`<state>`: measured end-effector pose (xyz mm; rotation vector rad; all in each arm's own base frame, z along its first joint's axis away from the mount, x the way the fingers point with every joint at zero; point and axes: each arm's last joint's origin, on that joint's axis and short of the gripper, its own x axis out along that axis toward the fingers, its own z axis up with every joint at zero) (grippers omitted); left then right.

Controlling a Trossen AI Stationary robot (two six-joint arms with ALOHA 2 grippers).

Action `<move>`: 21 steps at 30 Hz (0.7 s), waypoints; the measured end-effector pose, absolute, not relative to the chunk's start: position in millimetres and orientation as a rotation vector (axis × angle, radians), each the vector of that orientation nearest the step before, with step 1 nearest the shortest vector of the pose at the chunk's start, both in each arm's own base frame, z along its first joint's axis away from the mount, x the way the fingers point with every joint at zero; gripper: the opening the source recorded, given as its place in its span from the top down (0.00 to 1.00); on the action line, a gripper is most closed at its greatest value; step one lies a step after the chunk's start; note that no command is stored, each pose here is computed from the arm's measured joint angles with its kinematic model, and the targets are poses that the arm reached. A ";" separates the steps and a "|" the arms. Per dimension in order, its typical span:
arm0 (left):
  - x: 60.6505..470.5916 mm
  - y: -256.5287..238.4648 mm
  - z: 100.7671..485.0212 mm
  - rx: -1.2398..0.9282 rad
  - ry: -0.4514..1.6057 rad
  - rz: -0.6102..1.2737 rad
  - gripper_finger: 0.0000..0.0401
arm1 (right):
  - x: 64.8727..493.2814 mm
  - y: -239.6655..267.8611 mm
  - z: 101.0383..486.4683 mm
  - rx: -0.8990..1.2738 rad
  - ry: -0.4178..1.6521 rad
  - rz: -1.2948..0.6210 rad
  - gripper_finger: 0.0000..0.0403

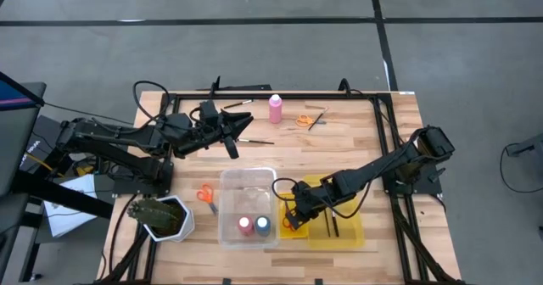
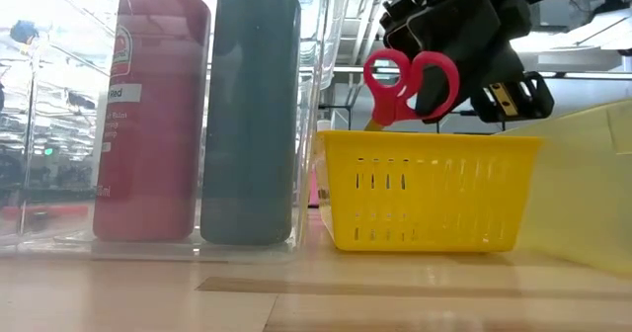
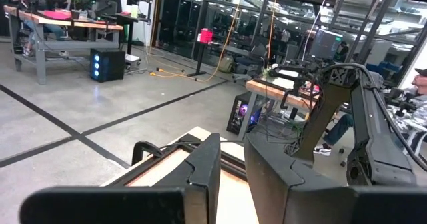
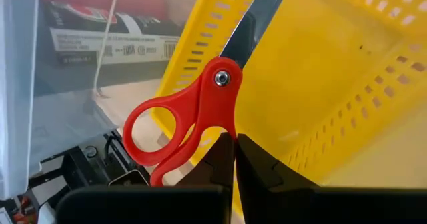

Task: Pick & Place Paint Supplies
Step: Put the red scissors into the left yellow bin

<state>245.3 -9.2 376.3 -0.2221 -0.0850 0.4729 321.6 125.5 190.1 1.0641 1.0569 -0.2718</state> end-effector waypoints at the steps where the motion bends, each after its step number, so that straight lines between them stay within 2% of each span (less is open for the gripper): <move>1: 245.3 -9.2 376.3 -0.222 -0.085 0.473 0.84 | 321.6 125.6 190.1 1.064 1.057 -0.271 1.00; 13: 245.2 -9.1 376.3 -0.222 -0.086 0.477 0.84 | 321.1 124.9 189.6 1.061 1.063 -0.280 0.96; 21: 245.4 -9.5 376.3 -0.223 -0.084 0.461 0.84 | 322.0 122.7 189.8 1.063 1.057 -0.285 0.84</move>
